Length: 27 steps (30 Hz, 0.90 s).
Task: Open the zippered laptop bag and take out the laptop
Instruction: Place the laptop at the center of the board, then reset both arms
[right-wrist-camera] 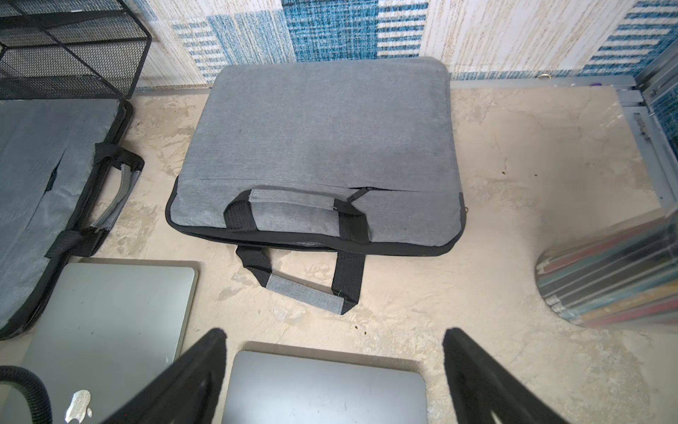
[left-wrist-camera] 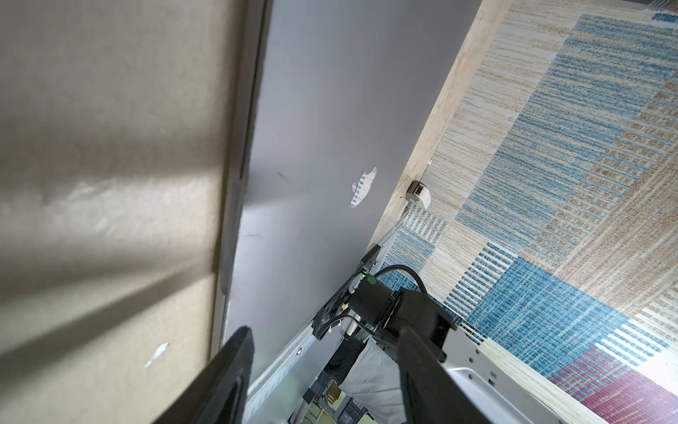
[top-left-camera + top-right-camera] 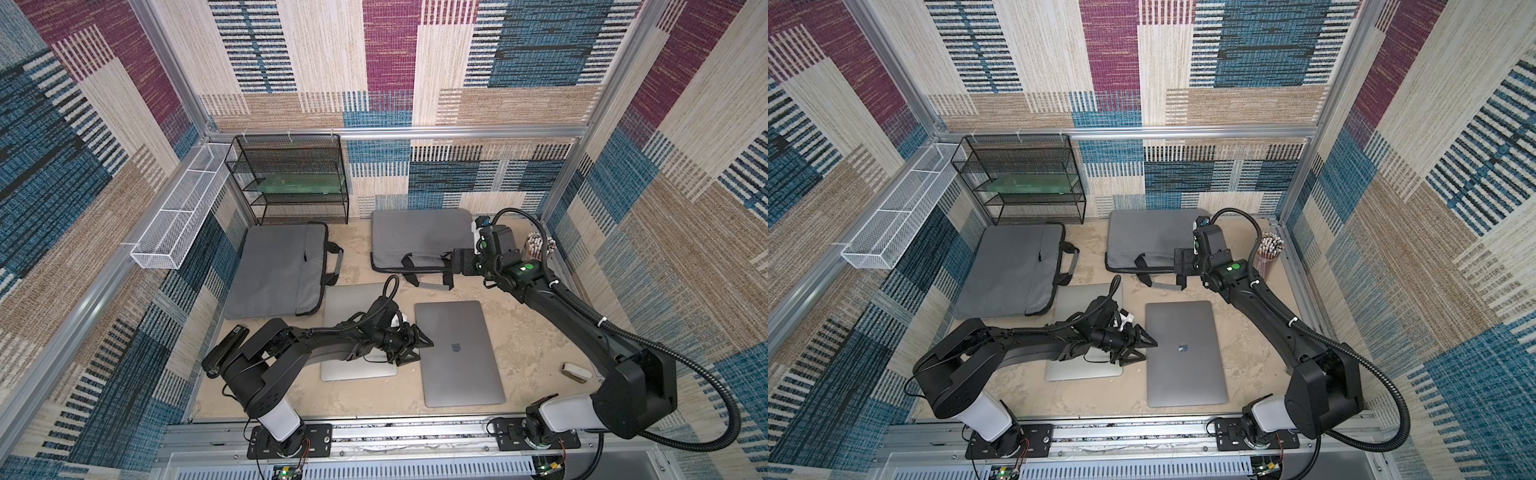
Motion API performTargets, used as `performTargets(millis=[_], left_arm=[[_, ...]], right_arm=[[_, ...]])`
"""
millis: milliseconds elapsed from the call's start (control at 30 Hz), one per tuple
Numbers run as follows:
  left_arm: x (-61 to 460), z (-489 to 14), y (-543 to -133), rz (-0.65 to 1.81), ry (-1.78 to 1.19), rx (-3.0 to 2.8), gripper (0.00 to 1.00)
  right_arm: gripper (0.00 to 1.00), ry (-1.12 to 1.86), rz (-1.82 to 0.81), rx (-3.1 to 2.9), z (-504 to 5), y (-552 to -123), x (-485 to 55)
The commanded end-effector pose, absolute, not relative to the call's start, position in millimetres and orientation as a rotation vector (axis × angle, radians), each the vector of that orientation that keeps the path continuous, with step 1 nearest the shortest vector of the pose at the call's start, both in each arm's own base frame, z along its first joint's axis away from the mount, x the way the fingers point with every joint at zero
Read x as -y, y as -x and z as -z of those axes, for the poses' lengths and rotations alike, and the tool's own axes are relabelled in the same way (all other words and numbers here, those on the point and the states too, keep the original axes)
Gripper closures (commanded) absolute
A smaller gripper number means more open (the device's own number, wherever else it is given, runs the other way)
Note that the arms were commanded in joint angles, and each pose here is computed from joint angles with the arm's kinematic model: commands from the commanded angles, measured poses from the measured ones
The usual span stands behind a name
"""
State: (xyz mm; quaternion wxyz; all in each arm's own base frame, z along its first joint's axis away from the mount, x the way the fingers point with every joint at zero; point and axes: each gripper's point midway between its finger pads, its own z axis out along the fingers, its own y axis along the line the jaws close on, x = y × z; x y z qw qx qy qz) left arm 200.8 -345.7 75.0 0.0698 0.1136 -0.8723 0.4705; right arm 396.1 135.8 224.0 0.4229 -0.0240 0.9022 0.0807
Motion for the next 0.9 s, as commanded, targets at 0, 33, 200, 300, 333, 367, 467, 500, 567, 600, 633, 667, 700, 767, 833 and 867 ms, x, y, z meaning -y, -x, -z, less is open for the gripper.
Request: performTargets(millis=[0, 33, 200, 300, 333, 367, 467, 500, 567, 600, 633, 667, 700, 767, 833, 867], left_arm=[[337.5, -81.9, -206.1, -1.404, -0.307, 2.702, 0.35], [334.7, -85.3, -208.0, -1.399, -0.299, 2.725, 0.35], [319.6, -107.4, -221.7, -1.414, -0.29, 2.829, 0.22], [305.8, -121.0, -231.4, -1.445, -0.312, 2.884, 0.04], [299.0, -124.3, -234.7, -1.441, -0.318, 2.915, 0.01], [292.2, -127.1, -236.9, -1.428, -0.319, 2.949, 0.01], [264.9, -135.5, -243.1, -1.356, -0.342, 3.08, 0.01], [254.8, -139.4, -245.3, -1.333, -0.353, 3.13, 0.01], [235.1, -146.4, -247.8, -1.273, -0.366, 3.235, 0.01], [223.8, -151.4, -249.2, -1.237, -0.376, 3.295, 0.01], [213.7, -154.4, -249.7, -1.196, -0.382, 3.347, 0.01], [201.8, -159.7, -250.5, -1.152, -0.396, 3.409, 0.01], [190.6, -164.5, -250.8, -1.105, -0.403, 3.47, 0.01], [170.2, -173.7, -250.6, -1.016, -0.418, 3.58, 0.01], [150.2, -183.3, -249.9, -0.923, -0.445, 3.684, 0.01], [140.3, -187.2, -249.0, -0.871, -0.459, 3.734, 0.01]], right_arm=[[0.05, 0.044, -0.216, -2.23, -228.9, -399.8, -135.9], [0.05, 0.039, -0.212, -2.234, -227.4, -400.0, -134.3], [0.05, 0.014, -0.185, -2.238, -226.3, -399.5, -125.9], [0.05, -0.008, -0.177, -2.225, -228.2, -397.1, -119.7], [0.05, -0.015, -0.176, -2.218, -228.6, -396.4, -117.3], [0.05, -0.017, -0.175, -2.212, -229.1, -395.3, -115.6], [0.05, -0.044, -0.146, -2.194, -231.3, -392.3, -106.7], [0.05, -0.054, -0.131, -2.186, -232.1, -391.1, -102.9], [0.05, -0.079, -0.112, -2.169, -233.8, -388.2, -96.5], [0.05, -0.091, -0.107, -2.156, -235.4, -386.1, -93.7], [0.05, -0.106, -0.101, -2.142, -236.7, -384.5, -90.3], [0.05, -0.116, -0.101, -2.124, -239.0, -382.6, -87.5], [0.05, -0.13, -0.101, -2.105, -241.4, -380.8, -84.3], [0.05, -0.164, -0.097, -2.073, -245.8, -377.6, -77.4], [0.05, -0.202, -0.092, -2.046, -249.1, -374.7, -69.3], [0.05, -0.212, -0.092, -2.037, -249.7, -373.5, -65.9]])
